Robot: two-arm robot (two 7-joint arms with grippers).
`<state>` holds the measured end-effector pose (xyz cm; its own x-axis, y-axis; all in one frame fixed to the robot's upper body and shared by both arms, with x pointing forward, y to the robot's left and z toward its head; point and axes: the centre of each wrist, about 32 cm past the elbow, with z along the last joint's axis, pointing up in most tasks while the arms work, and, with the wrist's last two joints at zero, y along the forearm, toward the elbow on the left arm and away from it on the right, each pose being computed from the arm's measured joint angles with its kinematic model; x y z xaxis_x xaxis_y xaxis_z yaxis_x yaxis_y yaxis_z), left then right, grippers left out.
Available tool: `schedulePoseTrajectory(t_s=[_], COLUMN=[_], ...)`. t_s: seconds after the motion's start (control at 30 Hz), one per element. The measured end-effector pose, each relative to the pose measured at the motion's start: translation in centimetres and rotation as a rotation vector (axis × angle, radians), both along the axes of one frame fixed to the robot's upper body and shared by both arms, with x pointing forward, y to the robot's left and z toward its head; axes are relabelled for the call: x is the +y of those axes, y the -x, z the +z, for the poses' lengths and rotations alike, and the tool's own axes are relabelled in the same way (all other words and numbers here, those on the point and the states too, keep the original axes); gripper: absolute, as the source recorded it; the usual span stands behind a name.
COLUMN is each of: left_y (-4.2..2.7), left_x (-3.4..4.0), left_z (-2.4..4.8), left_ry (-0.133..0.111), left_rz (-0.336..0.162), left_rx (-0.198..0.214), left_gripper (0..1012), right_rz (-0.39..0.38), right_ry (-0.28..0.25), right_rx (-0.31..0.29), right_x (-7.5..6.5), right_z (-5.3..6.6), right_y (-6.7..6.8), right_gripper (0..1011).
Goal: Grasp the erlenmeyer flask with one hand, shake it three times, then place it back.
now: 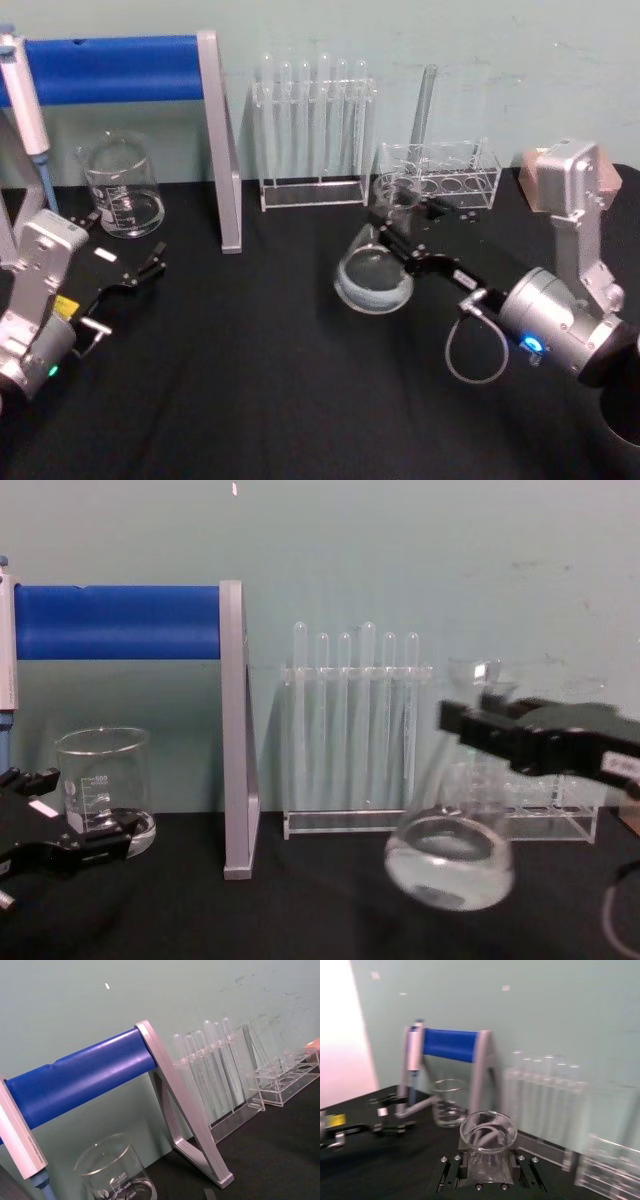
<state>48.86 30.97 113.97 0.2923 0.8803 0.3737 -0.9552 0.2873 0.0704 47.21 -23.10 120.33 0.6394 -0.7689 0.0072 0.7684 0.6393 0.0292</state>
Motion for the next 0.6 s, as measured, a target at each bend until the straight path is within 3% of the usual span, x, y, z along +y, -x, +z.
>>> schedulePoseTrajectory(t_s=[0.27,0.6], left_y=[0.0,0.0], left_x=[0.0,0.0], left_z=[0.01,0.0], left_ry=[0.0,0.0], left_rz=[0.0,0.0], left_rx=[0.0,0.0], left_gripper=[1001,1001], right_rz=[-0.225,-0.375], right_ry=[0.005,0.011], right_rx=[-0.023,-0.026], right_x=[-1.4,-2.7], right_z=[1.0,1.3], right_y=[0.9,1.7], right_gripper=[449,449])
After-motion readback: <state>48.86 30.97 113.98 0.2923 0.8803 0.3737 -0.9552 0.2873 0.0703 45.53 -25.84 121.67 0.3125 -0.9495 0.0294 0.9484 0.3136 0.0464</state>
